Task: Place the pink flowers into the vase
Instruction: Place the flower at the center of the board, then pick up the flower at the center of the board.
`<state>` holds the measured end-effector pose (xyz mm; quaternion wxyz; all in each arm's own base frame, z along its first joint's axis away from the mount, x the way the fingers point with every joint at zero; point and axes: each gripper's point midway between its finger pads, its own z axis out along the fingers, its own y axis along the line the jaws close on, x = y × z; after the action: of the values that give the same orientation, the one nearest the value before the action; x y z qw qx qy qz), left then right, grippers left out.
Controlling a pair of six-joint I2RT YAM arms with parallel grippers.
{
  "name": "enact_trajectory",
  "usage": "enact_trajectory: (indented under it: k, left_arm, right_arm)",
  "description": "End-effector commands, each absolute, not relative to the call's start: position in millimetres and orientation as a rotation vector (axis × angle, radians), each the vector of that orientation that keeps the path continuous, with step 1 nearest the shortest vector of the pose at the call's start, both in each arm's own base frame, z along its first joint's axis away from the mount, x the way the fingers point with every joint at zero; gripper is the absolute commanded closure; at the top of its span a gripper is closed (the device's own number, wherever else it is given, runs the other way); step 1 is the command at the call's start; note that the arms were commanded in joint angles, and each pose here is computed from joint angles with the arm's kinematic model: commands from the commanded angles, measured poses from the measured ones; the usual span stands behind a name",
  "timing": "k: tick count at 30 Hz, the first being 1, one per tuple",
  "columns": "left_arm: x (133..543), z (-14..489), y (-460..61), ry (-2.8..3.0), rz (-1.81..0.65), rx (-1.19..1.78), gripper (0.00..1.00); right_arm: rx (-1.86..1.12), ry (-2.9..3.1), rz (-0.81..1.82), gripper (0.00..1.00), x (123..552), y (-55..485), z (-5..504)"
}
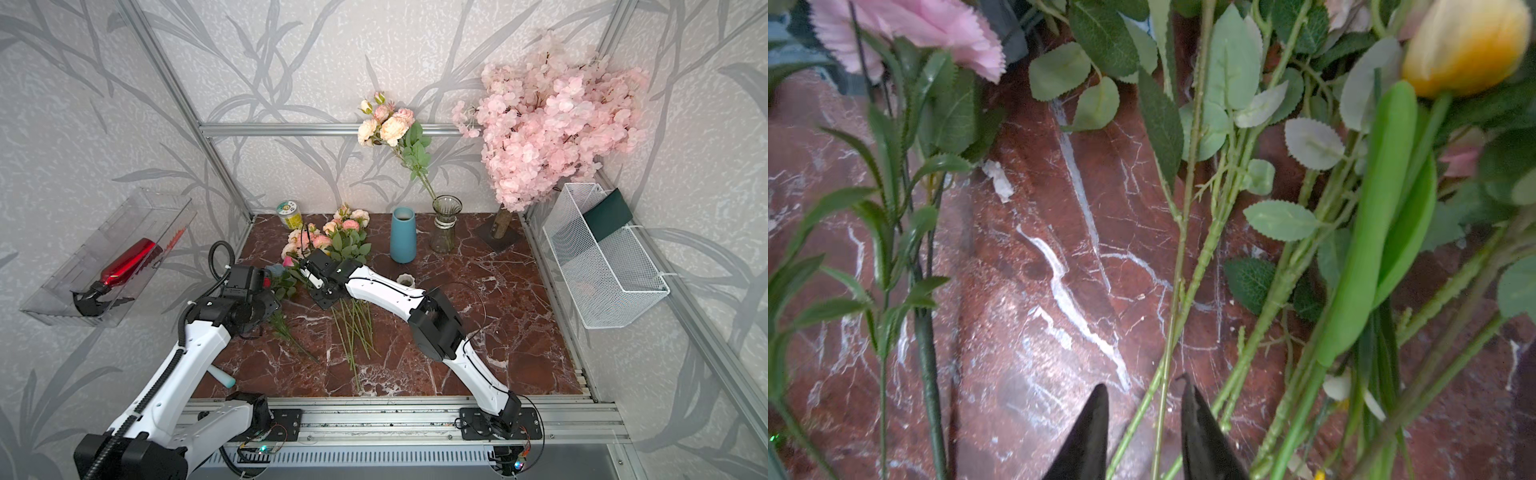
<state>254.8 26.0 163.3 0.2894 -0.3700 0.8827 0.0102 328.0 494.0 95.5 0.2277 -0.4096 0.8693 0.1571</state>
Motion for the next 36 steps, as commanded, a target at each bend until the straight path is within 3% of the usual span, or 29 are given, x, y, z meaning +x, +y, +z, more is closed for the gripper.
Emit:
enact_trajectory:
  k: [1, 20, 24, 27, 36]
  left_arm:
    - [247, 177, 37, 2.361, 0.109, -0.965, 0.32]
    - [247, 181, 41, 2.341, 0.038, -0.993, 0.33]
    - [246, 186, 41, 2.327, 0.030, -0.989, 0.33]
    - [247, 188, 40, 2.320, 0.017, -0.984, 0.33]
    - [252, 188, 36, 2.312, -0.022, -0.977, 0.33]
  right_arm:
    - [-1.153, 2.406, 0.367, 0.71, 333, 495, 83]
    - [-1.203, 2.395, 0.278, 0.78, 354, 511, 43]
    - [-1.202, 2.393, 0.278, 0.90, 355, 513, 42]
    - [-1.181, 2.383, 0.307, 1.00, 354, 514, 66]
    - [-0.979, 2.285, 0.499, 1.00, 354, 518, 172]
